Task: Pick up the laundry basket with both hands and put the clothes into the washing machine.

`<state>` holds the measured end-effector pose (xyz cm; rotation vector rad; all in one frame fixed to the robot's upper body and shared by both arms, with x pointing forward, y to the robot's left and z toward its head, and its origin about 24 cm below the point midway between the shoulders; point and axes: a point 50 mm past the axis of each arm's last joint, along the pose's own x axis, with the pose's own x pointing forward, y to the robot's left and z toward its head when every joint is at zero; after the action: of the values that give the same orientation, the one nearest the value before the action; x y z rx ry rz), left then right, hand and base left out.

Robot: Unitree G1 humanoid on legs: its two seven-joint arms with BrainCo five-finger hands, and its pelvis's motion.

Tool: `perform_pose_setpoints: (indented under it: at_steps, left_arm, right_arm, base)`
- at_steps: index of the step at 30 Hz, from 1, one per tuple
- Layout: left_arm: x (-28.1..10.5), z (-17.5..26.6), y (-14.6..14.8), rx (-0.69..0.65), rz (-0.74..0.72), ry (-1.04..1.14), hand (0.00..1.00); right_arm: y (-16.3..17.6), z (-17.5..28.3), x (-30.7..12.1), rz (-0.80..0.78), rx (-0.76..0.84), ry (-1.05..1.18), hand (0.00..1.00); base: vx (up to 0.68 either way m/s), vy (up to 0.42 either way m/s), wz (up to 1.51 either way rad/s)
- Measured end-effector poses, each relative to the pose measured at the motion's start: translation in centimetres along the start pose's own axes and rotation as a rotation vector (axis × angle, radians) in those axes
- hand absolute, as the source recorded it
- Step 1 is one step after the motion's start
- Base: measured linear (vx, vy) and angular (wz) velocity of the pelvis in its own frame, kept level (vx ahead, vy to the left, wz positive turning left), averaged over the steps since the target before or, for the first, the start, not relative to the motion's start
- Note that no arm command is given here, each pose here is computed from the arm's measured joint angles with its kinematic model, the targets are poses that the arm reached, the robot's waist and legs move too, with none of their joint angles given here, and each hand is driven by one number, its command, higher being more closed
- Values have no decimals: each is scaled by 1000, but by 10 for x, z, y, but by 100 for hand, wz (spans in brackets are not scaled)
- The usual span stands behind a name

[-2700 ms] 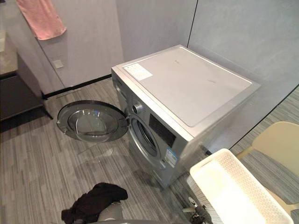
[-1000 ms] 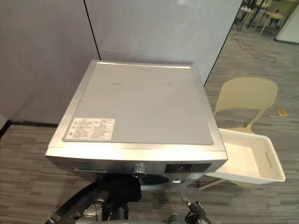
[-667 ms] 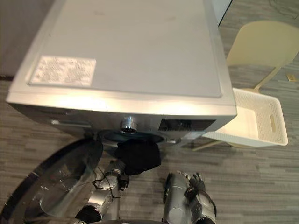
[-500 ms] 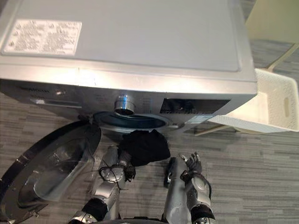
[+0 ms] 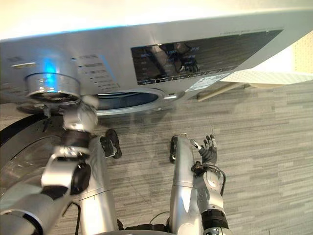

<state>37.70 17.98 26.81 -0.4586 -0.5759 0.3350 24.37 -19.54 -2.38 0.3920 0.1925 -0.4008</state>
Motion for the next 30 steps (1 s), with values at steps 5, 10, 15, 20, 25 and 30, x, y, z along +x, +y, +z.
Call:
perform_pose_setpoints:
  at_steps: [5, 10, 15, 20, 25, 30]
  left_arm:
    - [9, 38, -35, 143, -146, -172, 0]
    - [15, 55, -74, 594, -327, -365, 0]
    - [21, 48, -84, 828, -399, -378, 0]
    - [34, 42, -74, 943, -400, -289, 0]
    - [37, 38, -69, 932, -403, -237, 0]
    - [37, 34, -70, 745, -347, -151, 0]
  right_arm:
    - [-1, 5, -2, 35, 24, -41, 0]
    - [-7, 15, -1, 40, 97, -93, 0]
    - [-29, -9, -9, -41, 92, 19, 0]
    - [-36, -18, -15, -59, 111, 57, 0]
    - [-36, -21, -15, -58, 109, 77, 0]
    - [-36, -24, -16, -56, 102, 91, 0]
  base:
    - [36, 13, -9]
    - [-12, -11, -8]
    - [-4, 2, -1]
    - [23, 4, -8]
    - [29, -4, -1]
    - [29, -12, 6]
